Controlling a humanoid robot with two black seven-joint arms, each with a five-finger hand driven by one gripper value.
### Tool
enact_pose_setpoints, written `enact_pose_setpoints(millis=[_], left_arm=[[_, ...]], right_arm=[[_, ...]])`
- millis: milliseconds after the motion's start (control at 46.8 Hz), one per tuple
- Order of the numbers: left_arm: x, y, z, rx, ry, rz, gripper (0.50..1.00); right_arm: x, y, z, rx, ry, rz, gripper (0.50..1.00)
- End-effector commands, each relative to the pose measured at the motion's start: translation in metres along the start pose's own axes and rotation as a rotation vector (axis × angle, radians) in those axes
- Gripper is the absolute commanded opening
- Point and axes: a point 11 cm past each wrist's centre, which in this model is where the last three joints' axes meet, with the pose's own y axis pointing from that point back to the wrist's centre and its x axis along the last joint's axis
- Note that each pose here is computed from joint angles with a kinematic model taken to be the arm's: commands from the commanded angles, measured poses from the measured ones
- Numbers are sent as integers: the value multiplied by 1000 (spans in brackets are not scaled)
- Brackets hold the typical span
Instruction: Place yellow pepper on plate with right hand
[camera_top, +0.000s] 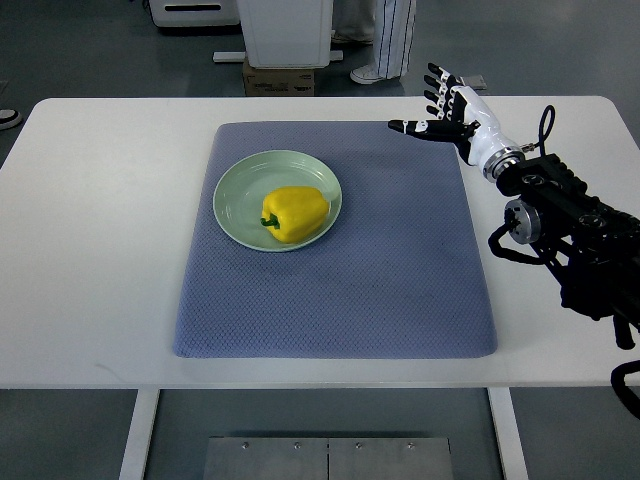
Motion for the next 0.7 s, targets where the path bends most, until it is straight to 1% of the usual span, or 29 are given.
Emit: enact_pose_setpoints(millis=[0, 342, 683], left_arm=[[0, 0, 0, 0, 1, 0, 1000], [0, 0, 0, 0, 0, 0, 1000], [0, 0, 0, 0, 1, 0, 1000]], right_arm=[[9, 4, 4, 5, -55, 36, 1000], [31, 19, 27, 0, -202, 135, 1000], [31, 24, 38, -14, -232, 150, 1000]])
